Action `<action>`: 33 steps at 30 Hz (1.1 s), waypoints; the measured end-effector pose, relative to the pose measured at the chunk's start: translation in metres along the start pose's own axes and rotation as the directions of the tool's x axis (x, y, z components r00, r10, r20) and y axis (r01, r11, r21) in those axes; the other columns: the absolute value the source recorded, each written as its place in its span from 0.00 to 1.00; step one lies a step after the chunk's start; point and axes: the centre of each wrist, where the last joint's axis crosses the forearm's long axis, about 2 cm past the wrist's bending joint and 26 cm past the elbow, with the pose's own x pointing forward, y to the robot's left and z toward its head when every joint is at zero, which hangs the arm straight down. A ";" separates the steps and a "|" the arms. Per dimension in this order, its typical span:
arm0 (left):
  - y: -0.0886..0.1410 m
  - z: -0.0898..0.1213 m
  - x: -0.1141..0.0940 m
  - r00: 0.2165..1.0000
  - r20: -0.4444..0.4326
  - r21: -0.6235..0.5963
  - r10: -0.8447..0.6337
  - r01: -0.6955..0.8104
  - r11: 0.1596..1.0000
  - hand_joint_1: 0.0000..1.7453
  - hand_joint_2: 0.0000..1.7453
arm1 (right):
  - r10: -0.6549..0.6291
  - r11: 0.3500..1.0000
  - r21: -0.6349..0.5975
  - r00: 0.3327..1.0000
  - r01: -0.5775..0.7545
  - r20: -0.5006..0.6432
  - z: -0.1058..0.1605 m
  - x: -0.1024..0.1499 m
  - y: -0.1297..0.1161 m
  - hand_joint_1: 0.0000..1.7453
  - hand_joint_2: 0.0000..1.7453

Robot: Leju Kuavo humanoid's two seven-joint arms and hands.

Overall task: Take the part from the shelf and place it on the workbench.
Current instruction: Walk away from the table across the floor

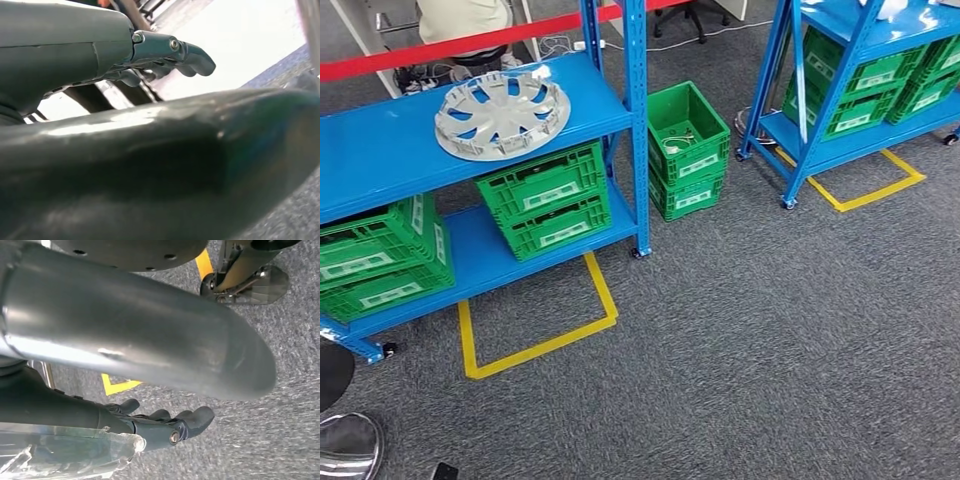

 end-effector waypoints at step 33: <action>-0.001 0.000 -0.001 1.000 -0.007 -0.016 0.001 -0.002 1.000 0.00 0.00 | 0.000 1.000 0.012 1.000 0.000 0.005 0.002 0.001 0.004 0.00 0.00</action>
